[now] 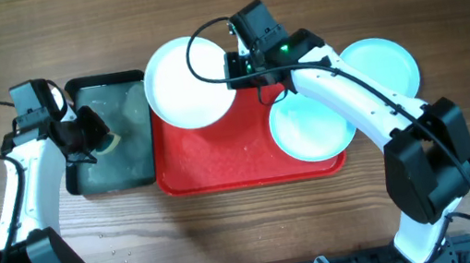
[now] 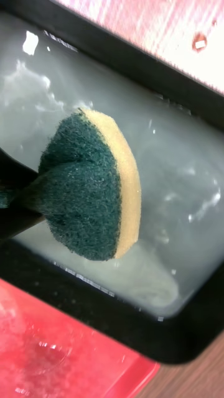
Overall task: Clean dirty plates on tray and stack at the side
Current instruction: 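Lift the white plate with the right gripper and tilt it over the basin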
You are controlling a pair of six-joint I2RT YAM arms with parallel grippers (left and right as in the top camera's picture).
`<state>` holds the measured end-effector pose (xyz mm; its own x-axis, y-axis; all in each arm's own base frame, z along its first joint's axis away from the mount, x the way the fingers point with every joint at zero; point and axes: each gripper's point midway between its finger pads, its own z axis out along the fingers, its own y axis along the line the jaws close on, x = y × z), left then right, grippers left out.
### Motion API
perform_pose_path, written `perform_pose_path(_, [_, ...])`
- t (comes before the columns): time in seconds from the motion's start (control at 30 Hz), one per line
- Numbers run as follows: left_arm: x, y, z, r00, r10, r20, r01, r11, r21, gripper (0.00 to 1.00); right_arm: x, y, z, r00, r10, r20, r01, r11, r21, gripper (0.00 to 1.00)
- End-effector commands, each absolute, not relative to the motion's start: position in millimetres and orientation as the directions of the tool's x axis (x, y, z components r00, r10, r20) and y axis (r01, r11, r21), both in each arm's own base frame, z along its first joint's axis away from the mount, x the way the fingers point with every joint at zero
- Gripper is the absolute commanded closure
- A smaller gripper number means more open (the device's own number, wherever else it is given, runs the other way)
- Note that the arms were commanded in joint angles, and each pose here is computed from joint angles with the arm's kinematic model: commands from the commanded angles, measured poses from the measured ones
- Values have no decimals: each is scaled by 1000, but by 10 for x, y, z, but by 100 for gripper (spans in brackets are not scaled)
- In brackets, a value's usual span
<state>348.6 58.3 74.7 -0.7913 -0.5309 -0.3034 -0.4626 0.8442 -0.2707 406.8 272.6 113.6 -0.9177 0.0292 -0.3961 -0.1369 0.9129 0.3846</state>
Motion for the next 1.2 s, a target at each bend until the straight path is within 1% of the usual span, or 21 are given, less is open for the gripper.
perform_pose_path(0.0, [3465, 655, 791, -765, -557, -323, -502, 830, -243, 96, 4196, 2901, 1462, -876, 100, -472, -135, 889, 437, 96])
perform_pose_path(0.2, [3449, 687, 784, -761, -561, -325, -513, 828, -227, 96, 4254, 3199, 1645, -812, 145, -565, -157, 879, 450, 96])
perform_pose_path(0.27, [3448, 687, 784, -762, -561, -324, -513, 828, -226, 96, 4252, 3315, 1637, -800, 154, -580, -163, 875, 456, 96])
perform_pose_path(0.37, [3441, 705, 781, -760, -562, -327, -518, 827, -217, 96, 4261, 3487, 1483, -801, 144, -582, -179, 869, 462, 96])
perform_pose_path(0.47, [3432, 724, 777, -759, -562, -329, -523, 827, -206, 96, 4343, 3570, 1520, -775, 160, -612, -193, 861, 470, 96])
perform_pose_path(0.57, [3390, 858, 769, -720, -610, -333, -586, 790, -179, 96, 4465, 3656, 1502, -751, 170, -638, -188, 872, 453, 95])
perform_pose_path(0.63, [3381, 893, 771, -706, -629, -326, -601, 775, -195, 96, 4510, 3776, 1450, -740, 159, -653, -196, 878, 436, 95])
perform_pose_path(0.7, [3363, 928, 777, -692, -655, -305, -611, 756, -236, 96, 4581, 3967, 1419, -695, 135, -706, -221, 895, 388, 96])
perform_pose_path(0.77, [3348, 947, 786, -685, -666, -296, -617, 746, -251, 96, 4595, 3991, 1436, -667, 112, -737, -228, 911, 344, 96])
perform_pose_path(0.83, [3352, 944, 840, -676, -681, -282, -608, 731, -309, 96, 4584, 4075, 1576, -575, 14, -818, -293, 930, 222, 95])
perform_pose_path(0.9, [3353, 940, 867, -668, -694, -268, -604, 716, -349, 96, 4566, 4114, 1677, -500, -59, -864, -313, 943, 117, 95])
perform_pose_path(0.97, [3345, 939, 864, -669, -695, -265, -606, 716, -348, 96, 4537, 4163, 1774, -424, -142, -895, -333, 943, 8, 95])
perform_pose_path(1.03, [3344, 939, 863, -669, -695, -265, -606, 716, -347, 96, 4508, 4232, 1871, -360, -197, -912, -352, 934, -62, 95])
perform_pose_path(1.17, [3337, 957, 857, -667, -695, -268, -611, 716, -338, 96, 4528, 4307, 2188, -190, -304, -934, -341, 912, -228, 96])
